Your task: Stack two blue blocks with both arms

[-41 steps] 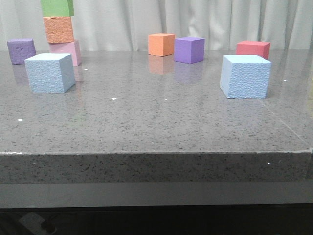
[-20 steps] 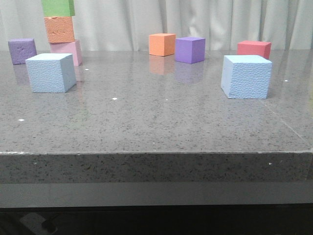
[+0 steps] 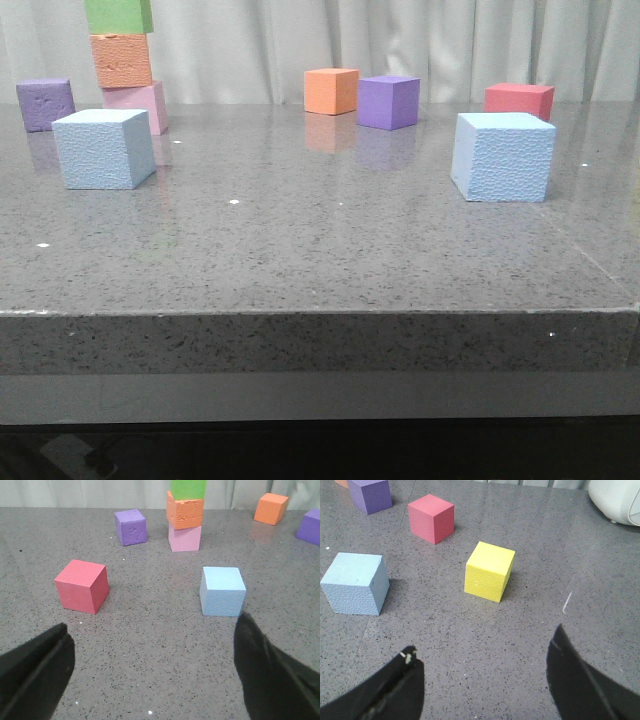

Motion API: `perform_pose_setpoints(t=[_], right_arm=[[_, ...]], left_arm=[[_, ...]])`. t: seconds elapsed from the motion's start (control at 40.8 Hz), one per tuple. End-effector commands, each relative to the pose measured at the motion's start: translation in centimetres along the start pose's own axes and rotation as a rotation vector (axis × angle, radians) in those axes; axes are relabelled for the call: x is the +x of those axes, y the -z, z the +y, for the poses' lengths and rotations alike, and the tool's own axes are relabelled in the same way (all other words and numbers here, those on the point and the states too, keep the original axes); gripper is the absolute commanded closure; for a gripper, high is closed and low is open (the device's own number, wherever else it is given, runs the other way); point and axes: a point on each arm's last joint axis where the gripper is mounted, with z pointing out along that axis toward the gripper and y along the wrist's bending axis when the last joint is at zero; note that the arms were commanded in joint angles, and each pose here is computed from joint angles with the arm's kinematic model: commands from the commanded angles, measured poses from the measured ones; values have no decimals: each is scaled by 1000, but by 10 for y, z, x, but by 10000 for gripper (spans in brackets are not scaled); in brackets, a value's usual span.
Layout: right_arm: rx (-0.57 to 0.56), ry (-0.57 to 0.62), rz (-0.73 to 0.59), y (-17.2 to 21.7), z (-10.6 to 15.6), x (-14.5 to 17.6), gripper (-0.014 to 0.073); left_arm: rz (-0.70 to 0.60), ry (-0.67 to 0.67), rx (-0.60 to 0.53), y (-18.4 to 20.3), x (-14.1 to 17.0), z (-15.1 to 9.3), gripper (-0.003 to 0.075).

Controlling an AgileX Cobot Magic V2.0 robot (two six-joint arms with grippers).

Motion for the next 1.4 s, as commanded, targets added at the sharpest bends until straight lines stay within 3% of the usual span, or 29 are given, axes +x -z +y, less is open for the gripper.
perform_pose_setpoints(t=[0.0,0.245,0.367,0.465,0.759,1.029,1.176,1.372], right_arm=[[1,21,-97,2,0,-15,65],[-25,-18,-75,0,2,-14,62],[-24,-22,30,-8,3,-12,55],[-37,-21,123,-17,5,-13,-11],[-329,35,318,-49,38,-34,-18],[-480,132,463,-89,80,-53,-18],[-440,115,506,-113,102,-70,-18],[-248,105,526,-144,122,-93,-10]], left_arm=[[-93,20,3,2,-14,0,83],[-93,19,5,2,-14,0,83],[-92,16,16,2,-14,-1,83],[-92,16,19,2,-14,-2,83],[-92,16,19,2,-14,-2,83],[-92,16,19,2,-14,-2,83],[-92,16,19,2,-14,-2,83],[-92,16,19,2,-14,-2,83]])
